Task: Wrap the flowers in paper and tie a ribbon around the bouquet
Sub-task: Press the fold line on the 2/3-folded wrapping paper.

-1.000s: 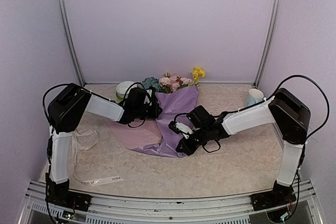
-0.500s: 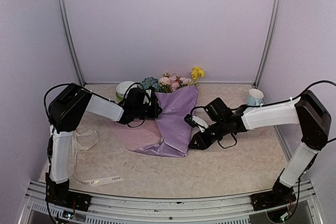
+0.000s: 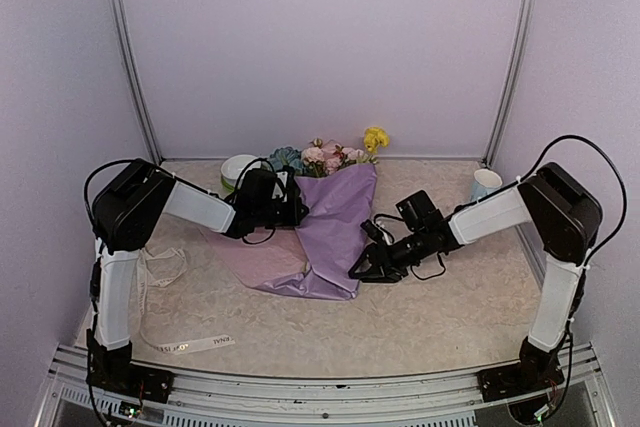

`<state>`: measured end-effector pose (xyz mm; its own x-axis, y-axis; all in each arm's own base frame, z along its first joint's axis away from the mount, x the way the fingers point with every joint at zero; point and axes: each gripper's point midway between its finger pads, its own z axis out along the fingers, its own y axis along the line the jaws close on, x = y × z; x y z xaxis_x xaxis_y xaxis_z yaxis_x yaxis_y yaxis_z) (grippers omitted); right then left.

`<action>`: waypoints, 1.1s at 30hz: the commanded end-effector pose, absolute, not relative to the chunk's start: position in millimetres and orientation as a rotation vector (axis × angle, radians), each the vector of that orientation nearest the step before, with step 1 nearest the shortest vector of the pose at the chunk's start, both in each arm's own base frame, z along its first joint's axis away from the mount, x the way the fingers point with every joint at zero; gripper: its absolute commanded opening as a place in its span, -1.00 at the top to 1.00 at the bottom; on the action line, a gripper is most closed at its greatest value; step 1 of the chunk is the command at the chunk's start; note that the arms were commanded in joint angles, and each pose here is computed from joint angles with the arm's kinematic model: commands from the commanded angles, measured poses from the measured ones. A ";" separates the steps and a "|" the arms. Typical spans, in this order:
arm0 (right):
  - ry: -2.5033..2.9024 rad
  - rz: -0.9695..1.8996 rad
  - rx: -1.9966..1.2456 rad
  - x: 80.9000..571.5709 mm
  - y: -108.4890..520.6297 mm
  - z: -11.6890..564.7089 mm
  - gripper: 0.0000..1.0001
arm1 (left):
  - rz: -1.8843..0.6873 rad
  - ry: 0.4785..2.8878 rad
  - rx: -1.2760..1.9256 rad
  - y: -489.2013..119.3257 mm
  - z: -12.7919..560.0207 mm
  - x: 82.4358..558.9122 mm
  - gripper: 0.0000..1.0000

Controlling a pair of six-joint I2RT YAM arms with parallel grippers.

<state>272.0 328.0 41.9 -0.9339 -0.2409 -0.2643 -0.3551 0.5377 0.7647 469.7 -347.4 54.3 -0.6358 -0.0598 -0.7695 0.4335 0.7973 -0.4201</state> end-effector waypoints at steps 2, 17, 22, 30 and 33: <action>2.676 1.540 -0.491 256.5 340.0 31.0 -0.07 | -0.734 2.200 0.262 -339.6 32.6 465.3 1.00; 2.788 1.426 -0.467 239.3 315.1 7.2 1.00 | -0.724 2.247 0.217 -337.9 23.5 453.3 1.00; 2.820 1.426 -0.461 210.2 296.3 8.1 1.00 | -0.749 2.217 0.268 -353.5 34.2 432.9 1.00; 2.871 1.407 -0.430 179.9 274.9 13.0 0.99 | -0.790 2.273 0.258 -356.2 17.8 405.2 1.00; 2.879 1.359 -0.459 182.8 271.3 15.9 0.64 | -0.772 2.292 0.267 -356.1 10.5 398.4 1.00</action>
